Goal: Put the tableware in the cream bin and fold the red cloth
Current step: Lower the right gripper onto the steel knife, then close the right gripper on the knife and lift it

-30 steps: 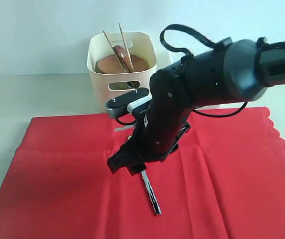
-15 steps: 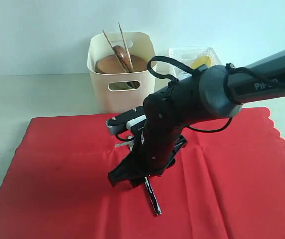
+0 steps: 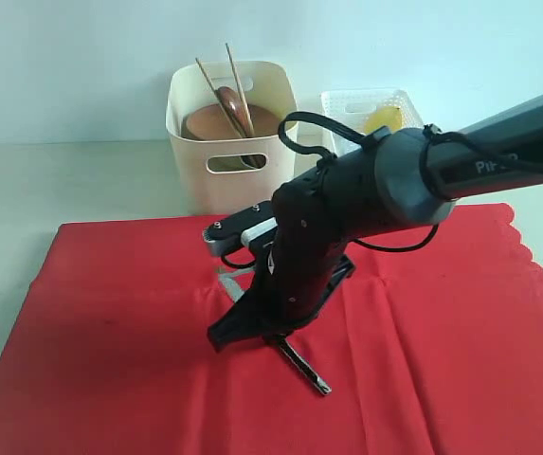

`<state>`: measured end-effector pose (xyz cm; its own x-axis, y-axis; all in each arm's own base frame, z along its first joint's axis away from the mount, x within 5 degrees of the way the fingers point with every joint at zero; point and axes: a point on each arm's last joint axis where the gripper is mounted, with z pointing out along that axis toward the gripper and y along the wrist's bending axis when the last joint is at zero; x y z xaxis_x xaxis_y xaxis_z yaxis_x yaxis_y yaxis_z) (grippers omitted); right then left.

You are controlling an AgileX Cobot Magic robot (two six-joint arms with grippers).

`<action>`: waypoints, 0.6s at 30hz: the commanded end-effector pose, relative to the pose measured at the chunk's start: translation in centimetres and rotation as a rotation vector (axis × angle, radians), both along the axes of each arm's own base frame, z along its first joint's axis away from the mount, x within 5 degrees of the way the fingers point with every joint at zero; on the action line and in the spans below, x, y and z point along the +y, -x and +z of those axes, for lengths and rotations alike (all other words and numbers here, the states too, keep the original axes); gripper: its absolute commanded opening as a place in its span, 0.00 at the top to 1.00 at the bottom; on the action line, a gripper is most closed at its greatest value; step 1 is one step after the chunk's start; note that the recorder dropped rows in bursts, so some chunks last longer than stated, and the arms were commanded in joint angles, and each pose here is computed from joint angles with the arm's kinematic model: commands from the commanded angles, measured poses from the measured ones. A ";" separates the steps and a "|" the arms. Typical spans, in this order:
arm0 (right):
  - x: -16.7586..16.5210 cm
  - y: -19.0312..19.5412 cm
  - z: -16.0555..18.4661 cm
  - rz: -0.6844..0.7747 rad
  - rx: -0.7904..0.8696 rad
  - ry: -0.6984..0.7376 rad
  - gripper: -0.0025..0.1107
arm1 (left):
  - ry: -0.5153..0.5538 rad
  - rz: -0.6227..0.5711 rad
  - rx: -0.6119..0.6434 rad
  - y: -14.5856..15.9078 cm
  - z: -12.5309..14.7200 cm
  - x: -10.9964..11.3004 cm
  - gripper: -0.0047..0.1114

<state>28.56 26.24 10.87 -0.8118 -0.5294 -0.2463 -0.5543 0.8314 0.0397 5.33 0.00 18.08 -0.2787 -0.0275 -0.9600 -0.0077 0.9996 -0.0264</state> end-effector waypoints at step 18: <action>-0.3 0.6 7.4 -0.042 -0.111 -0.146 0.98 | -0.004 -0.002 -0.017 0.0 0.1 0.0 0.96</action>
